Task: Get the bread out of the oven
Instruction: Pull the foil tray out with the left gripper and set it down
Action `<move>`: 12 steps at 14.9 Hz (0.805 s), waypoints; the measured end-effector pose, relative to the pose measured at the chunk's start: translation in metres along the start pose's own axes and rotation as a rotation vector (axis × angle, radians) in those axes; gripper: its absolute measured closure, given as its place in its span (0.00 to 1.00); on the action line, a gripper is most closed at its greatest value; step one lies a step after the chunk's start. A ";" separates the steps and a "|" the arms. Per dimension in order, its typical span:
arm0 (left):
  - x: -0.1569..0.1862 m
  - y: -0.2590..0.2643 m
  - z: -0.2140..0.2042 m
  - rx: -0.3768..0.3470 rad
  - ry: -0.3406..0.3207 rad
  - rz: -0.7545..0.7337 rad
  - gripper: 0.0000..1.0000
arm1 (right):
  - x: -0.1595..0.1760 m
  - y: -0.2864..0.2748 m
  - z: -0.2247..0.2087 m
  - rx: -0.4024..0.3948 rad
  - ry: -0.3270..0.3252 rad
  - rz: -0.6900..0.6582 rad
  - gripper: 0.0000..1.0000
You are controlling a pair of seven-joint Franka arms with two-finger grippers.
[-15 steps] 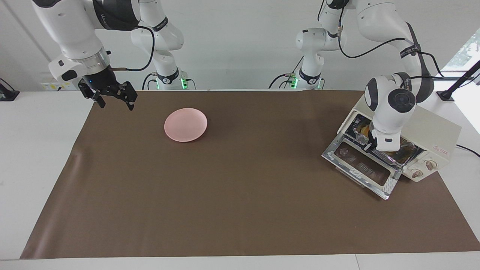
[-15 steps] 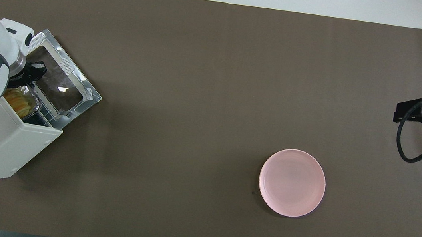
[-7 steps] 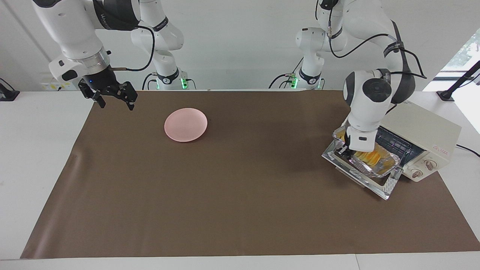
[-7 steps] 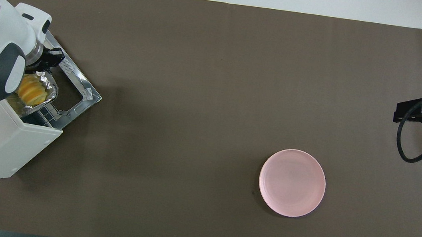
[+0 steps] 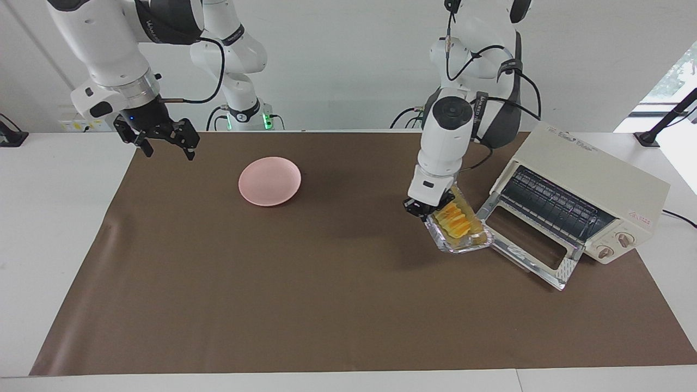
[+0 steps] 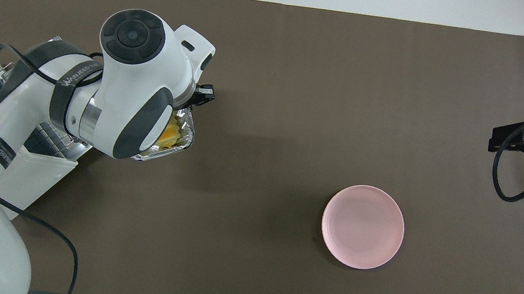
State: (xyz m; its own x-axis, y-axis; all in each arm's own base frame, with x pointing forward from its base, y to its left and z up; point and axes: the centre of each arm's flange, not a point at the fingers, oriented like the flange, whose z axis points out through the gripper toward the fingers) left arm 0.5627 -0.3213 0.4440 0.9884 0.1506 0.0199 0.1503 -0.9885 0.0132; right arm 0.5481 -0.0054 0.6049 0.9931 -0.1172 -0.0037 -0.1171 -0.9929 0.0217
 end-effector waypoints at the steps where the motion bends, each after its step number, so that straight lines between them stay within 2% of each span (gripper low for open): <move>1: -0.013 0.018 -0.002 -0.013 -0.006 0.027 0.99 | 0.000 0.000 0.000 0.000 0.000 0.000 0.00; 6: -0.085 0.118 0.029 -0.007 -0.035 0.194 0.99 | 0.000 0.000 0.000 0.000 0.000 0.000 0.00; 10: -0.084 0.154 0.067 -0.024 -0.079 0.200 0.99 | 0.000 0.000 0.000 0.000 0.000 0.000 0.00; 12: -0.090 0.166 0.077 -0.035 -0.079 0.211 0.99 | 0.000 0.000 0.000 0.000 0.000 0.000 0.00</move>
State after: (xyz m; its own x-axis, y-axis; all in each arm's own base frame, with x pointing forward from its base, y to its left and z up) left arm 0.5008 -0.4993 0.3675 0.9967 -0.0618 -0.0525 -0.0591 -0.9969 0.0521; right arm 0.5481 -0.0054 0.6049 0.9931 -0.1172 -0.0037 -0.1171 -0.9929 0.0217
